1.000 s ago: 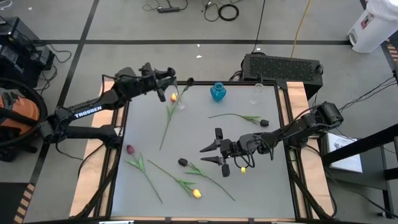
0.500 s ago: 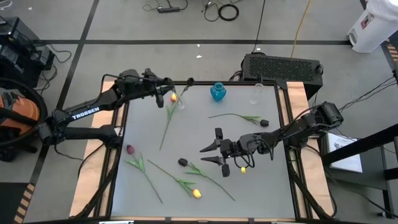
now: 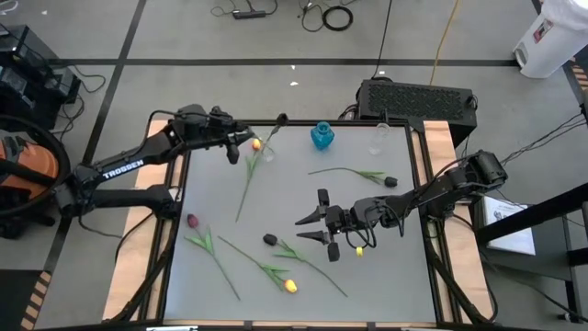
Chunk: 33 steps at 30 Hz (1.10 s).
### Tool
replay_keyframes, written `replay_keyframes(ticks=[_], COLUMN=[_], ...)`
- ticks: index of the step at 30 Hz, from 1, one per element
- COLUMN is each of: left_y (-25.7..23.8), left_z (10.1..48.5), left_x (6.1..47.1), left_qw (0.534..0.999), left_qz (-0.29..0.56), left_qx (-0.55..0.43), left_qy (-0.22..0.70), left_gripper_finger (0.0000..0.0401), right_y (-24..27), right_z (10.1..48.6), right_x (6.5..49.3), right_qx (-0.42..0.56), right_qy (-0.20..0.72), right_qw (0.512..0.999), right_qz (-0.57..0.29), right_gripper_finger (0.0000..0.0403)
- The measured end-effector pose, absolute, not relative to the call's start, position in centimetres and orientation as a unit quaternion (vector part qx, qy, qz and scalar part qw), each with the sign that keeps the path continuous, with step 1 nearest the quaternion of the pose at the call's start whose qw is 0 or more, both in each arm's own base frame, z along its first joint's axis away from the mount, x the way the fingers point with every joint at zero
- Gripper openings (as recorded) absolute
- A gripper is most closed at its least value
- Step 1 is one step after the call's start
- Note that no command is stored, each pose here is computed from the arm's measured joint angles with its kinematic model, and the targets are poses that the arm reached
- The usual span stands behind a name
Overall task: Sort flowers into vase by color
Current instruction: Put the black flower into the left transparent flower vase
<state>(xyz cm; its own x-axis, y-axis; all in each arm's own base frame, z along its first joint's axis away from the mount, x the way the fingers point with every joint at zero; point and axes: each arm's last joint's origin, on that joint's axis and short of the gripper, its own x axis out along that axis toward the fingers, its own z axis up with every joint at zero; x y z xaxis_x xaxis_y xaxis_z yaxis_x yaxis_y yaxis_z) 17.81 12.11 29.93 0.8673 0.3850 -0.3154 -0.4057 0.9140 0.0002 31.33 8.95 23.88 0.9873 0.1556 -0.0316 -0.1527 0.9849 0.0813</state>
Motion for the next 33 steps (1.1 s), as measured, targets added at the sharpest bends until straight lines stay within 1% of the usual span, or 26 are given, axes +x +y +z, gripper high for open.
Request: replay_keyframes(ticks=[6, 13, 18, 22, 28, 33], left_y=[11.1, 9.7, 9.1, 8.5, 7.4, 6.4], left_z=[30.7, 30.4, 30.5, 29.8, 28.0, 28.1], left_x=[16.2, 14.1, 13.2, 12.4, 11.4, 11.9], left_qw=[0.961, 0.949, 0.945, 0.934, 0.897, 0.906], left_qz=[0.223, 0.229, 0.239, 0.235, 0.221, 0.185], left_qx=[-0.031, -0.053, -0.054, -0.071, -0.133, -0.131], left_qy=[0.159, 0.209, 0.218, 0.260, 0.359, 0.357], left_gripper_finger=[0.0141, 0.0141, 0.0141, 0.0141, 0.0141, 0.0141], right_y=[9.0, 9.0, 8.9, 9.0, 9.5, 10.0], right_z=[23.9, 23.9, 23.9, 23.8, 23.2, 22.2], right_x=[31.3, 31.3, 31.3, 31.3, 31.1, 30.8], right_qx=[0.039, 0.039, 0.035, 0.044, 0.047, 0.075], right_qy=[0.019, 0.019, 0.019, 0.023, 0.054, 0.110], right_qw=[0.996, 0.996, 0.996, 0.996, 0.994, 0.987], right_qz=[0.077, 0.077, 0.077, 0.080, 0.086, 0.087], right_gripper_finger=[0.0130, 0.0130, 0.0130, 0.0130, 0.0130, 0.0130])
